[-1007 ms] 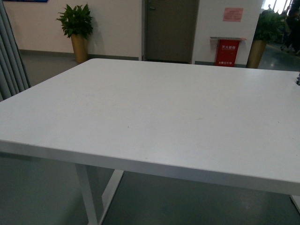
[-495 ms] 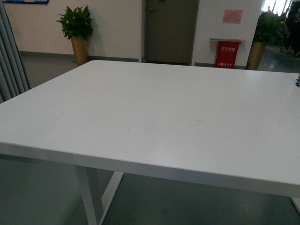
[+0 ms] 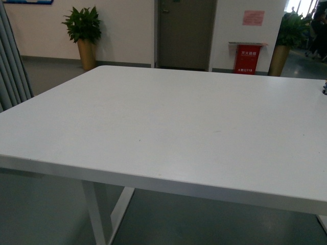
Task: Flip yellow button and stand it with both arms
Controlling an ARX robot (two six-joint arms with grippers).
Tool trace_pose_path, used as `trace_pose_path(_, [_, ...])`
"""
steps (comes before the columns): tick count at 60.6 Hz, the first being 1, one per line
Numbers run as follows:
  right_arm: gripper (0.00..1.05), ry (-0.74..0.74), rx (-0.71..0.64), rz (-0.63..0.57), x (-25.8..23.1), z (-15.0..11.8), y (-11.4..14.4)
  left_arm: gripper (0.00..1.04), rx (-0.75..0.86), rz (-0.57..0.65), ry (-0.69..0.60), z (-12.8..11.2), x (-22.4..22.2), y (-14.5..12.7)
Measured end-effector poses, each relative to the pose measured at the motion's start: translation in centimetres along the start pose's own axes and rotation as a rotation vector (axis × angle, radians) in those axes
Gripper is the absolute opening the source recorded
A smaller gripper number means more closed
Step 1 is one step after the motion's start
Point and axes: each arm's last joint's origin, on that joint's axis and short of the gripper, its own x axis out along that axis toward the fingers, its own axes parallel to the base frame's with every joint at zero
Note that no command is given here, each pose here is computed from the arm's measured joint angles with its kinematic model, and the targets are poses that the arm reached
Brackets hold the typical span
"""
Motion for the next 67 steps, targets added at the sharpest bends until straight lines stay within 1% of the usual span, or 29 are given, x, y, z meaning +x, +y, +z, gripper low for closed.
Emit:
trace_pose_path(34, [0.03, 0.004, 0.000, 0.000, -1.1, -0.1, 0.0, 0.99, 0.000, 0.000, 0.000, 0.0, 0.0, 0.0])
trace_pose_path(39, [0.03, 0.039, 0.000, 0.000, -1.8, -0.6, 0.0, 0.99, 0.000, 0.000, 0.000, 0.0, 0.0, 0.0])
trace_pose_path(44, [0.03, 0.005, 0.000, 0.000, -2.0, -0.3, 0.0, 0.99, 0.000, 0.000, 0.000, 0.0, 0.0, 0.0])
trace_pose_path(54, [0.04, 0.010, -0.001, 0.000, -2.0, -0.3, 0.0, 0.99, 0.000, 0.000, 0.000, 0.0, 0.0, 0.0])
trace_pose_path(55, [0.04, 0.010, -0.001, 0.000, -2.0, -0.3, 0.0, 0.99, 0.000, 0.000, 0.000, 0.0, 0.0, 0.0])
trace_pose_path(57, [0.09, 0.010, -0.001, 0.000, -2.0, -0.3, 0.0, 0.99, 0.000, 0.000, 0.000, 0.0, 0.0, 0.0])
trace_pose_path(60, [0.21, 0.010, -0.001, 0.000, -2.0, -0.3, 0.0, 0.99, 0.000, 0.000, 0.000, 0.0, 0.0, 0.0])
trace_pose_path(67, [0.40, 0.010, -0.001, 0.000, -2.0, -0.3, 0.0, 0.99, 0.000, 0.000, 0.000, 0.0, 0.0, 0.0])
